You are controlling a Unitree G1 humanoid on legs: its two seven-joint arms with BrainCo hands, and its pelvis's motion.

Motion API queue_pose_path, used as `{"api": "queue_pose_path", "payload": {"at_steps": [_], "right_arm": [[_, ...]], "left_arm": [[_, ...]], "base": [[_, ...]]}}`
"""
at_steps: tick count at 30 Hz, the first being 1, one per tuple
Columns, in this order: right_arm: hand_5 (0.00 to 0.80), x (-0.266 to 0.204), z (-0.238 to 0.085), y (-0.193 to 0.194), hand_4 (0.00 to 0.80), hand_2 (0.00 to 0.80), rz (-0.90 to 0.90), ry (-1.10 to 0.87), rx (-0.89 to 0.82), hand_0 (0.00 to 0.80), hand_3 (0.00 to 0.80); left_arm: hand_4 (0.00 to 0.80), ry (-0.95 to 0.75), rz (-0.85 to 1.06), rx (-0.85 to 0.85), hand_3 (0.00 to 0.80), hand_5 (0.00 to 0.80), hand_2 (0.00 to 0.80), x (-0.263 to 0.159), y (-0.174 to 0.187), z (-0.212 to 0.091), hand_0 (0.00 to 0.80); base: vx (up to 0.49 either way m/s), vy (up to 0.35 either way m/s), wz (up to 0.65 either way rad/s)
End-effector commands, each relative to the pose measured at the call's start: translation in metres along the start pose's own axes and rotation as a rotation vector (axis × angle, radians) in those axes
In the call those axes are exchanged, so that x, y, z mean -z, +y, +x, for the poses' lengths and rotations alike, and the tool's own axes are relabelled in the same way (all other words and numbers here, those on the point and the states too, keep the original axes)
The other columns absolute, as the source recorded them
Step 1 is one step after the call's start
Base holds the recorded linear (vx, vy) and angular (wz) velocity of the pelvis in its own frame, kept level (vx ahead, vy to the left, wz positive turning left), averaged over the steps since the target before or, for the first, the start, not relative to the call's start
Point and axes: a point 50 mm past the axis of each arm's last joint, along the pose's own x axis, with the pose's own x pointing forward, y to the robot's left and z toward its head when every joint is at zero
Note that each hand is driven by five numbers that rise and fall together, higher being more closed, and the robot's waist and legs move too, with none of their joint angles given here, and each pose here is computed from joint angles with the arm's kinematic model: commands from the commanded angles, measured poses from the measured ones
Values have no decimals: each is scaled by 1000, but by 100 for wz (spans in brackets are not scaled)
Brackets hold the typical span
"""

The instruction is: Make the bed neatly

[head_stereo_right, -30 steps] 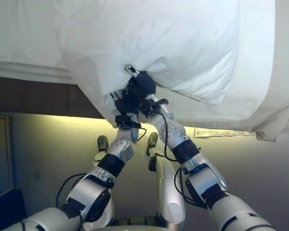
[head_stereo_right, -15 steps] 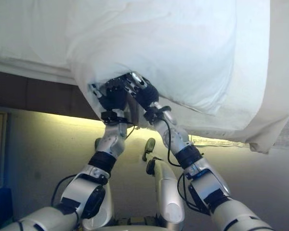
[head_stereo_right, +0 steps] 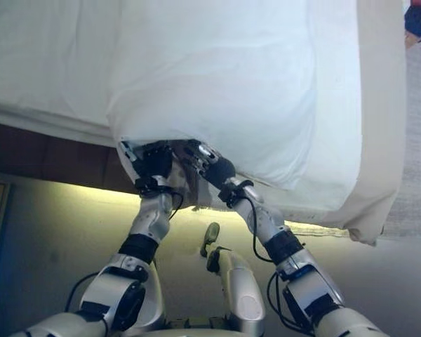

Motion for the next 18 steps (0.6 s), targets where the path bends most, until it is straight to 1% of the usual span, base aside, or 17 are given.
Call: {"api": "queue_pose_path", "payload": {"at_steps": [1, 5, 12, 18], "right_arm": [[0, -10, -24, -8, 0, 0, 5, -83, -13, 0, 0], [0, 4, -39, -19, 0, 0, 45, -41, 20, 0, 0], [0, 33, -62, -35, 0, 0, 140, 79, 101, 0, 0], [0, 35, -77, -54, 0, 0, 158, 79, 210, 0, 0]], "left_arm": [[0, -127, 44, 90, 0, 0, 0, -46, -14, 0, 0], [0, -182, 64, 30, 0, 0, 0, -66, 1, -17, 0], [0, -294, 87, -138, 0, 0, 0, -108, 34, -63, 0], [0, -376, 102, -217, 0, 0, 0, -138, 47, -94, 0]], "base": [[113, 8, 2], [134, -2, -1], [185, 43, 2], [129, 69, 4]]}}
